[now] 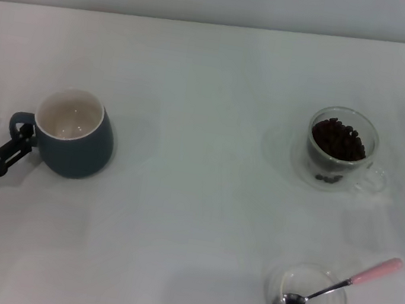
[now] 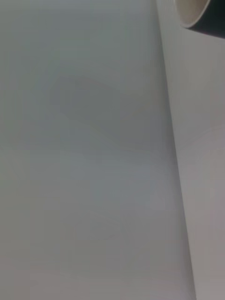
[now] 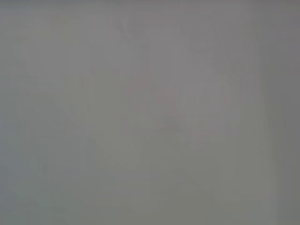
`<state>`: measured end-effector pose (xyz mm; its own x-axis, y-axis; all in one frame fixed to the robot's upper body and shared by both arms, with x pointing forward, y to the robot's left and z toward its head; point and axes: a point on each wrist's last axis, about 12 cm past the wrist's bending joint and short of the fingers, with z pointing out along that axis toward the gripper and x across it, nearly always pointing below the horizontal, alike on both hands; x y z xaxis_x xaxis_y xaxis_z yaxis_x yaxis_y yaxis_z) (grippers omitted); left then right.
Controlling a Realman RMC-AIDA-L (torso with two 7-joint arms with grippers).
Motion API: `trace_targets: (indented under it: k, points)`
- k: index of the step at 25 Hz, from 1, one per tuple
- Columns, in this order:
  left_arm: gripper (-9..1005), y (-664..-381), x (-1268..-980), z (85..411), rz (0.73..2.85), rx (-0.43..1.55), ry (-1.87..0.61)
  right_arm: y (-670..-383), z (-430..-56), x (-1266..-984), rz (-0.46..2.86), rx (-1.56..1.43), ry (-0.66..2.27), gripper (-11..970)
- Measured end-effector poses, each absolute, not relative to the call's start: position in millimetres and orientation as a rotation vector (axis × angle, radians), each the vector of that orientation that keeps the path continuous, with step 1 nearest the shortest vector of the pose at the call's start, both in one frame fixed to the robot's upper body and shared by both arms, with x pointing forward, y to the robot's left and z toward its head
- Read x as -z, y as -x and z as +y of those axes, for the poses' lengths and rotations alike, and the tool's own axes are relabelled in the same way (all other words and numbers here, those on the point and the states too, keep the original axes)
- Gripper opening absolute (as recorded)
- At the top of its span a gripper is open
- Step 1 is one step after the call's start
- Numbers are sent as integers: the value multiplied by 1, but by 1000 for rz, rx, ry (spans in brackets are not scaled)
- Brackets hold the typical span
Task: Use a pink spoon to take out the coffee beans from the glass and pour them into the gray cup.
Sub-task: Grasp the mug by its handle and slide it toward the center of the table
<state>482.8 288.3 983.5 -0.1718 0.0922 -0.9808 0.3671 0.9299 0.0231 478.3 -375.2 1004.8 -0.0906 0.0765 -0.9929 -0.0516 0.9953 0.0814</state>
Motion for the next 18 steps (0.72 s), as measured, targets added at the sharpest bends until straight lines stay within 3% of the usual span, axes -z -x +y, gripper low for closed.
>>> trace_targets:
  k: [11, 14, 18]
  points:
    - [754, -485, -983, 286, 1748, 253, -353, -478, -376, -1004, 1661, -102, -26, 677]
    - [520, -484, -982, 286, 1751, 252, -350, -478, -376, -1004, 1662, -102, -26, 677]
    - [452, -484, -982, 286, 1753, 254, -347, -478, -376, -1004, 1663, -103, -25, 676]
